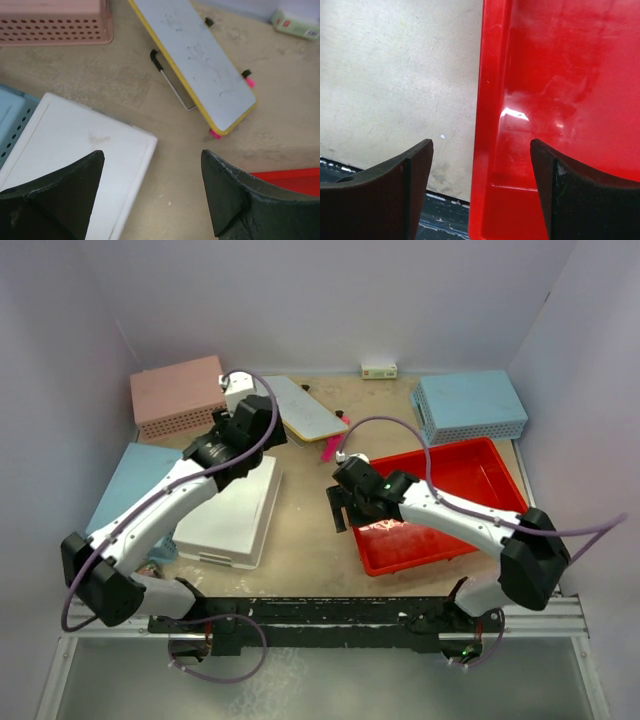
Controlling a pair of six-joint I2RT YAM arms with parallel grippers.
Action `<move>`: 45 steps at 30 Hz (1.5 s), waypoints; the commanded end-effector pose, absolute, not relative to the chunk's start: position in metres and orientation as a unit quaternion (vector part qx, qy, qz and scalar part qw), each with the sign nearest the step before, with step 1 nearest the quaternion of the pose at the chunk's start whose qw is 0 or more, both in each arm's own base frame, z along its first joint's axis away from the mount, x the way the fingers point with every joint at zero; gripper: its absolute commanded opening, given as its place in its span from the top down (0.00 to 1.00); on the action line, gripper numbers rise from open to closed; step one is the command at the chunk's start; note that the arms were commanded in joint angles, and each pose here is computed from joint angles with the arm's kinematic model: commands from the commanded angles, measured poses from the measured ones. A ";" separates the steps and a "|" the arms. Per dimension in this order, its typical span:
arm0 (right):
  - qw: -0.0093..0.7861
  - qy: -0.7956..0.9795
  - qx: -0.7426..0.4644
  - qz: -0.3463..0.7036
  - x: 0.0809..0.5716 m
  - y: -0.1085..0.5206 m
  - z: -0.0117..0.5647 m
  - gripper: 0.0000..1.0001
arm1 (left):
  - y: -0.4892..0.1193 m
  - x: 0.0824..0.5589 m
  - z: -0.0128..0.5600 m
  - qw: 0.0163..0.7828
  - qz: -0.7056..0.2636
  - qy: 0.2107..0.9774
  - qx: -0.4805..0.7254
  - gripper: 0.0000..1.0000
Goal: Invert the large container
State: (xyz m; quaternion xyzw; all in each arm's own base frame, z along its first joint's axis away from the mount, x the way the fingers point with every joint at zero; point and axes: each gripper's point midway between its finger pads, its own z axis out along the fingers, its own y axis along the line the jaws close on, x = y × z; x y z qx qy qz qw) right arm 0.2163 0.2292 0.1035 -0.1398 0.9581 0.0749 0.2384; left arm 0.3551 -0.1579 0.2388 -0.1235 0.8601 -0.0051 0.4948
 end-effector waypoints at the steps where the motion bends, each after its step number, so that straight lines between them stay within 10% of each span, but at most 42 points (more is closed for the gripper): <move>1: 0.243 0.961 -0.114 0.059 0.222 0.237 0.084 0.24 | -0.151 0.347 0.286 0.530 -0.039 0.836 -0.138 0.24; 8: 0.244 0.964 -0.084 0.062 0.223 0.240 0.099 1.00 | -0.141 0.338 0.291 0.539 -0.039 0.828 -0.149 0.24; 28: 0.277 0.891 0.007 0.361 0.221 0.320 0.327 1.00 | -0.092 0.330 0.318 0.572 0.031 0.802 -0.170 0.20; 45: 0.251 0.809 0.019 0.531 0.236 0.358 0.392 1.00 | -0.025 0.349 0.314 0.543 0.007 0.803 -0.247 0.19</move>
